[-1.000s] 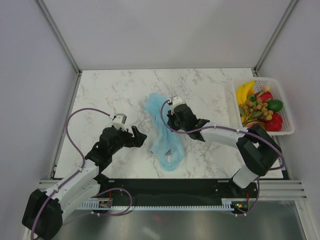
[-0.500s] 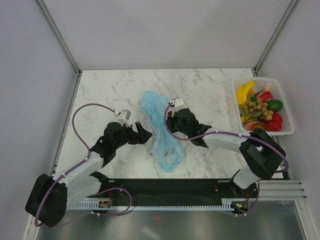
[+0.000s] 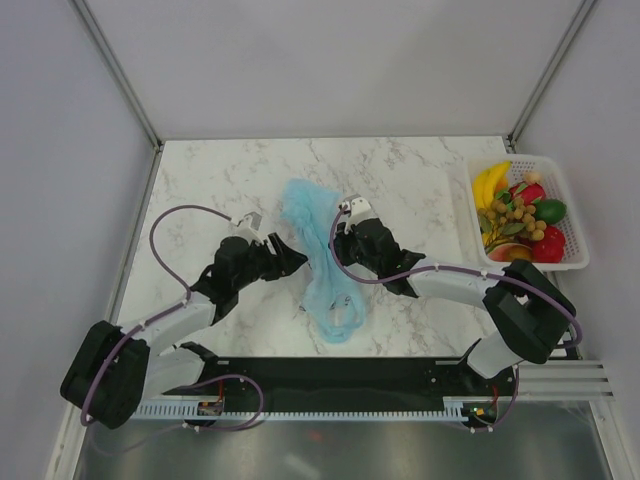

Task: Place the fake fruits into the plastic bag and tie a complex knot
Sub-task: Open the plastic bag at the center of the board.

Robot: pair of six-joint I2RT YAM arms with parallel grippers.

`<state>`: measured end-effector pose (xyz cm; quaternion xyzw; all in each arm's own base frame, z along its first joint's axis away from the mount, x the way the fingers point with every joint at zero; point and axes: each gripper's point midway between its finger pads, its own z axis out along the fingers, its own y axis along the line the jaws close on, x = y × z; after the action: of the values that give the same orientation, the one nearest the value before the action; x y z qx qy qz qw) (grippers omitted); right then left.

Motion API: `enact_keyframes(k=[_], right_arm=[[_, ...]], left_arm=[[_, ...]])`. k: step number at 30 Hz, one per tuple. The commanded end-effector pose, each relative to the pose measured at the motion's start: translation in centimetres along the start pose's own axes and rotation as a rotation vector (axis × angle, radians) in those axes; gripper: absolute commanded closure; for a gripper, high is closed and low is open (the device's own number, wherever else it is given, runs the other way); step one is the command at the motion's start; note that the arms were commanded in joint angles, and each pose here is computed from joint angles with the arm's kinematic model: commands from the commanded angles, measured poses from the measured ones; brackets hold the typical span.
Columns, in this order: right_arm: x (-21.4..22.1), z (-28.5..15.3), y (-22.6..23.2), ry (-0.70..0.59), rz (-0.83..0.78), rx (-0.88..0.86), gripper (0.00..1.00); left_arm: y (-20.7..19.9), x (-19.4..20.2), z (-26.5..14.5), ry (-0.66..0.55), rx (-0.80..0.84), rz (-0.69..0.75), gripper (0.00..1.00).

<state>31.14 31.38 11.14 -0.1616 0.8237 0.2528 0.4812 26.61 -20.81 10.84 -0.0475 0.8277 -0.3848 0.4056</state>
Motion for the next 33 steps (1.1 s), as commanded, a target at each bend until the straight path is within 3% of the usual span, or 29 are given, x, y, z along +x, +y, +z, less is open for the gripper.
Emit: enact_keyframes(k=[1, 8, 12, 13, 15, 21, 26, 30, 33], right_arm=[[-2.4, -0.7, 0.7, -0.085, 0.008, -0.014, 1.0], [-2.5, -0.8, 0.9, -0.091, 0.006, -0.015, 1.0], [-2.5, -0.8, 0.8, -0.093, 0.006, -0.013, 1.0], [-2.6, -0.8, 0.7, -0.095, 0.007, -0.01, 1.0], [-2.6, -0.8, 0.7, -0.095, 0.008, -0.006, 1.0], [-3.0, -1.0, -2.8, -0.085, 0.055, 0.154, 1.0], [-3.3, -1.4, -7.5, -0.081, 0.241, 0.188, 1.0], [-2.5, -1.5, -10.1, -0.06, 0.342, 0.208, 1.0], [-2.4, -1.4, -10.2, -0.048, 0.353, 0.189, 0.94]], left_arm=[[-2.8, -3.3, 1.4, -0.085, 0.077, -0.047, 0.31], [-3.5, -4.0, 3.7, -0.085, 0.106, -0.071, 0.33], [-3.7, -4.1, 4.7, -0.08, 0.106, -0.075, 0.73], [-3.6, -4.1, 4.9, -0.077, 0.103, -0.077, 0.78], [-3.3, -4.1, 5.0, -0.077, 0.092, -0.072, 0.98], [0.0, -5.8, 2.3, -0.128, -0.046, -0.049, 0.98], [5.3, -7.2, -1.3, -0.167, -0.158, -0.132, 0.98], [7.7, -6.1, -2.7, -0.155, -0.224, -0.169, 0.98], [8.5, -5.5, -2.6, -0.133, -0.238, -0.18, 0.98]])
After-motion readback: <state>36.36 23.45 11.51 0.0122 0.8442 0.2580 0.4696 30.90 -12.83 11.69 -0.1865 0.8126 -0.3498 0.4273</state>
